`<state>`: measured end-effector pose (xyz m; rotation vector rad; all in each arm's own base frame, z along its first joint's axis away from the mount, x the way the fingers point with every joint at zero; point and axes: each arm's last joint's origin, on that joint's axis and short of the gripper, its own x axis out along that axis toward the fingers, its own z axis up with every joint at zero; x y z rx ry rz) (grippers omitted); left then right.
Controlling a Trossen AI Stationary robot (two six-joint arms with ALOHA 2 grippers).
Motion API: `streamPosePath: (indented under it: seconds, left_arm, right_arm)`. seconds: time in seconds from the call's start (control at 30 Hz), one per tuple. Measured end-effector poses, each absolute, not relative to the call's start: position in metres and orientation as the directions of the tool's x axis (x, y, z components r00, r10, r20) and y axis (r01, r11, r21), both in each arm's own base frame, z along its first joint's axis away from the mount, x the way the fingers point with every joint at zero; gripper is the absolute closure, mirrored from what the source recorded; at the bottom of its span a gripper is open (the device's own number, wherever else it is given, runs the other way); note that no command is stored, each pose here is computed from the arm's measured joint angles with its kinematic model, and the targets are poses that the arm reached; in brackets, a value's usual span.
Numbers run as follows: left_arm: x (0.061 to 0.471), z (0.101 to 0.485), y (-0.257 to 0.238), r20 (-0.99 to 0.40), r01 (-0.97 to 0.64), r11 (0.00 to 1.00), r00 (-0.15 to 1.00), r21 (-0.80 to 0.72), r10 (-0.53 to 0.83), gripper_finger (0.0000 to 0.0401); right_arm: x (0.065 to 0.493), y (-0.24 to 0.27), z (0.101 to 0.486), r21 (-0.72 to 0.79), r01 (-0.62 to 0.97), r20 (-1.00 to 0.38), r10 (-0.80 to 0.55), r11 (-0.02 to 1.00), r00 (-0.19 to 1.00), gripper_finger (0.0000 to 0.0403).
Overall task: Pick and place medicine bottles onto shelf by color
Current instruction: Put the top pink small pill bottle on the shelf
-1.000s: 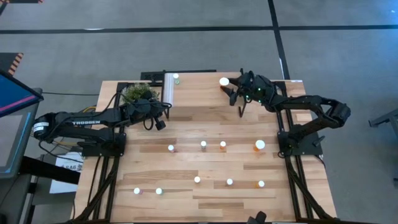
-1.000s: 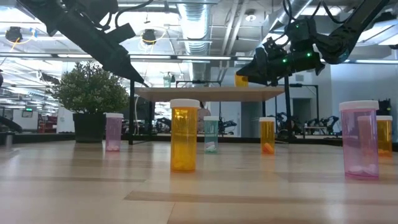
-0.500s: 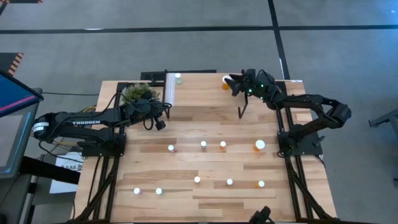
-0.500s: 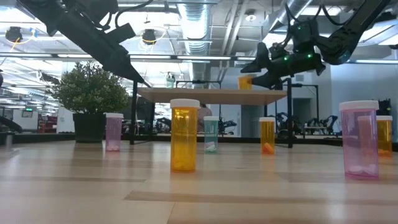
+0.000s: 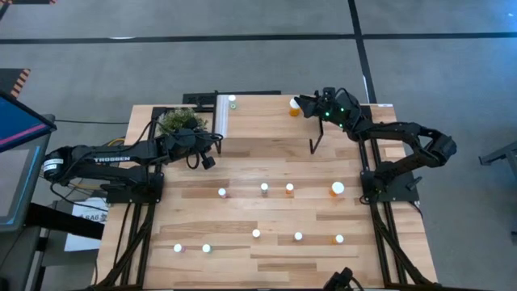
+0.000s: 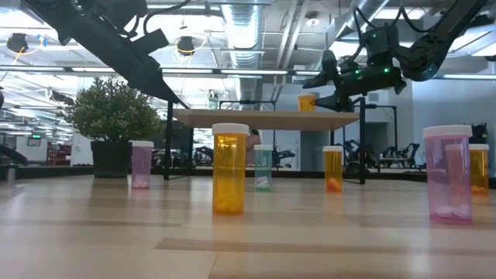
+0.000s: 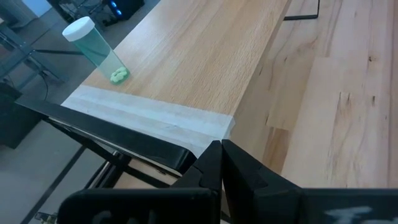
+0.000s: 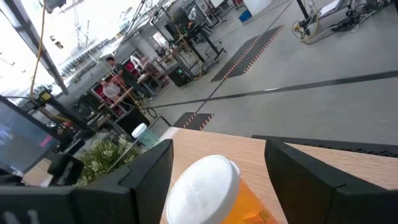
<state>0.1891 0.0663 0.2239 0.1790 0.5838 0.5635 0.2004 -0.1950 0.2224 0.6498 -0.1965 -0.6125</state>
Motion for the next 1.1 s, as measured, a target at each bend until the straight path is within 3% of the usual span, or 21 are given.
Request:
streamPosePath:
  seconds: [1.1]
  left_arm:
    - [0.1891,0.2238,0.0663,-0.472,-0.451,0.836,0.690,0.314,0.549,0.0401]
  right_arm:
    - [0.1925,-0.2016,0.2312,0.711,0.342,0.083,-0.555,0.615,0.827,0.0126]
